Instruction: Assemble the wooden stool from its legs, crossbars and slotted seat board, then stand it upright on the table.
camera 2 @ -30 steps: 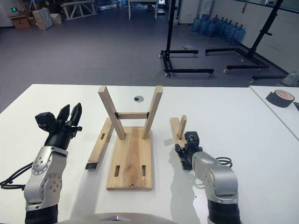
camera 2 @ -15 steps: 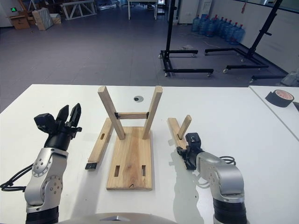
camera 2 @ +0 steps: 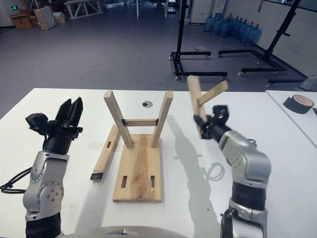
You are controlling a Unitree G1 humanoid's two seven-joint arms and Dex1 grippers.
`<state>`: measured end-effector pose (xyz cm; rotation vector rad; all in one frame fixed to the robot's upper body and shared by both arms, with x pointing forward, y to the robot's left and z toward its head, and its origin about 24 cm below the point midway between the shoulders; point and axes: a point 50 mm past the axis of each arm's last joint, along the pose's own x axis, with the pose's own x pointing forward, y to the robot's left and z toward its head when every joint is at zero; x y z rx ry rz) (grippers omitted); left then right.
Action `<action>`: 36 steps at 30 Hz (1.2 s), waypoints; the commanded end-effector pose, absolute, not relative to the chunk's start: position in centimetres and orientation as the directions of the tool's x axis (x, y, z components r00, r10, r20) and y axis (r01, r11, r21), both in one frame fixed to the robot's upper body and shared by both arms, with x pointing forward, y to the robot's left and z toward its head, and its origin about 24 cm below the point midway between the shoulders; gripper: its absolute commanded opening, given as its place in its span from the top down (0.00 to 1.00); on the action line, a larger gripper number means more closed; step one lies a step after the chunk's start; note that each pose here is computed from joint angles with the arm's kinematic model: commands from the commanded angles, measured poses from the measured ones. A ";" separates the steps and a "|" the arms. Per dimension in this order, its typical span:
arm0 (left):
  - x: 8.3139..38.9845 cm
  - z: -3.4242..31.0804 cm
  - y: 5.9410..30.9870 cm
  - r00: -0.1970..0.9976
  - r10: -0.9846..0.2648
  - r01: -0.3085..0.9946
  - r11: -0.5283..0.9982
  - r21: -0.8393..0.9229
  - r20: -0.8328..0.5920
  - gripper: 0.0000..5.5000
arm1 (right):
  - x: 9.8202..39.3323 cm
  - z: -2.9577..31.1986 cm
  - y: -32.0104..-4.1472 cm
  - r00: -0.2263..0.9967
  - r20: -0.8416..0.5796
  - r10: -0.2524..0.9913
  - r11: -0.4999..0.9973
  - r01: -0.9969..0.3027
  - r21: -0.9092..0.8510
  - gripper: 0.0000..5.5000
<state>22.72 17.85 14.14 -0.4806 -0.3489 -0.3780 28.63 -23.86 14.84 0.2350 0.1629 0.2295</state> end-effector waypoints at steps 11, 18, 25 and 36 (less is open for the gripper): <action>17.6 15.8 13.7 0.303 -0.814 0.907 0.087 -0.412 0.496 0.31 | 20.2 18.7 -15.1 0.228 0.123 0.966 0.171 -0.917 0.361 0.63; 18.5 15.6 14.1 0.332 -0.839 0.894 0.134 -0.427 0.431 0.31 | 19.1 18.2 -15.4 0.103 0.089 0.991 0.063 -0.926 0.372 0.63; 17.0 17.0 13.3 0.190 -0.848 0.906 -0.043 -0.422 0.494 0.31 | 18.5 16.5 -14.6 0.046 -0.023 0.999 0.051 -0.929 0.367 0.63; 17.9 15.6 13.2 0.281 -0.880 0.879 0.075 -0.471 0.384 0.31 | 18.2 16.4 -14.0 0.027 -0.014 1.000 0.030 -0.928 0.371 0.63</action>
